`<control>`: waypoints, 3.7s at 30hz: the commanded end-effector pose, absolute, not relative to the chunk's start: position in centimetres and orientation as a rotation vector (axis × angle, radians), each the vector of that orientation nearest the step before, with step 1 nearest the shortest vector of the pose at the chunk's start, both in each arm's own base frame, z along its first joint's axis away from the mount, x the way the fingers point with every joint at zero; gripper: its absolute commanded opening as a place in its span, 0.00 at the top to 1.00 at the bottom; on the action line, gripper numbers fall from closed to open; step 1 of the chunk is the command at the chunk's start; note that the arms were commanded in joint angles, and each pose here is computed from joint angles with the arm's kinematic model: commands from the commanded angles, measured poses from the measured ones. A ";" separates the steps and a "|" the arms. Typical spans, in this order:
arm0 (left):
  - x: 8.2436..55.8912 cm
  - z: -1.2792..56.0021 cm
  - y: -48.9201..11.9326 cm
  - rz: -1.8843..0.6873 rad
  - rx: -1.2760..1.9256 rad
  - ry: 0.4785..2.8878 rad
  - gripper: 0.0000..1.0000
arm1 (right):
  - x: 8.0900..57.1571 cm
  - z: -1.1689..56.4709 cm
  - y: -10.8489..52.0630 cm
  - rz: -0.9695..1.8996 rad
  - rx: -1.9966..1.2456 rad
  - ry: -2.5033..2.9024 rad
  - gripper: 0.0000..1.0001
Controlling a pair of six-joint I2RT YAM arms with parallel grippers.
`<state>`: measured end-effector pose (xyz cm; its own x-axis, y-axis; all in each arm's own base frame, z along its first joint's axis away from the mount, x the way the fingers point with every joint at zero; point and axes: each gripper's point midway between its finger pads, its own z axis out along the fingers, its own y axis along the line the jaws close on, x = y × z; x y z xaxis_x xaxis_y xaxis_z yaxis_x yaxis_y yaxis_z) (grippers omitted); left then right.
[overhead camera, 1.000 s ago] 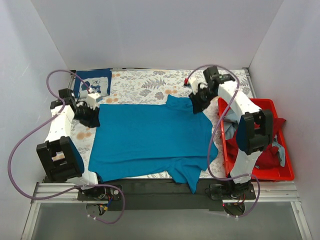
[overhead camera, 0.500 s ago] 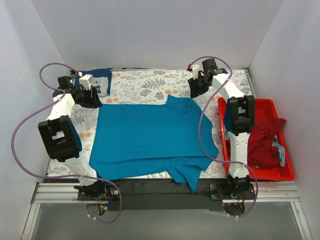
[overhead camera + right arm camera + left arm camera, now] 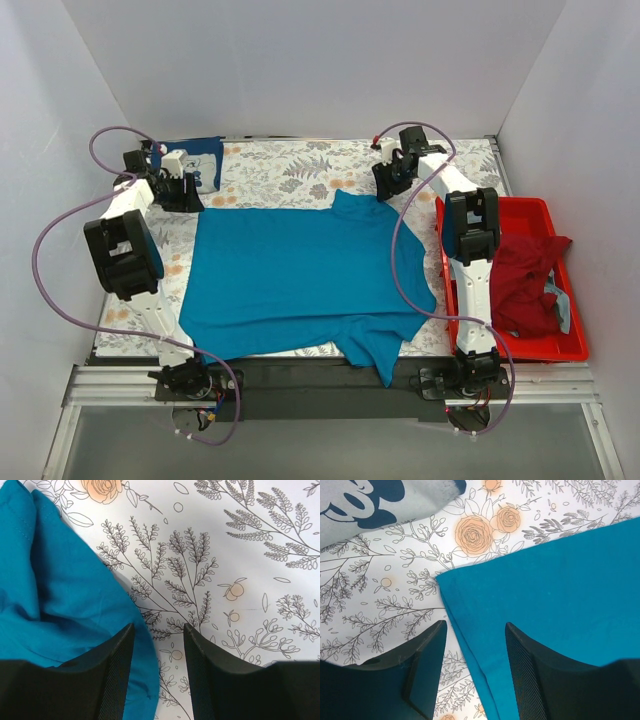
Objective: Fold and stack the t-shirts
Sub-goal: Flatten the tshirt out, then fold the tshirt
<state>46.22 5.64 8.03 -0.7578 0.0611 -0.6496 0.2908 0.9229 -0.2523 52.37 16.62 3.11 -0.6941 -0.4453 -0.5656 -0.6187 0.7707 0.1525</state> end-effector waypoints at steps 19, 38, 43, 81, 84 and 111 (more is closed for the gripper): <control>48.9 7.7 6.6 -0.407 0.300 2.404 0.48 | 52.8 5.8 19.0 0.641 -0.805 2.352 0.51; 48.6 5.4 3.5 -0.391 0.865 2.276 0.50 | 52.5 3.1 17.8 0.566 -0.883 2.383 0.99; 49.9 4.2 3.5 -0.356 0.982 2.235 0.50 | 52.9 4.1 17.9 0.561 -0.879 2.359 0.99; 52.2 10.0 3.1 -0.202 1.081 2.004 1.00 | 56.5 14.8 15.2 0.467 -0.791 2.134 0.99; 51.3 10.9 2.8 -0.197 1.095 1.978 1.00 | 55.3 16.0 15.3 0.480 -0.802 2.122 0.99; 38.5 10.8 3.4 -0.072 1.270 1.903 1.00 | 40.1 14.7 13.9 0.579 -0.875 2.230 0.99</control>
<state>38.54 2.69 9.02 -0.2241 0.6997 -0.6784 0.8042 0.5260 0.2769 40.99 13.96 13.38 -0.5915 -0.4268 -0.6841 -0.7007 0.6919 0.1743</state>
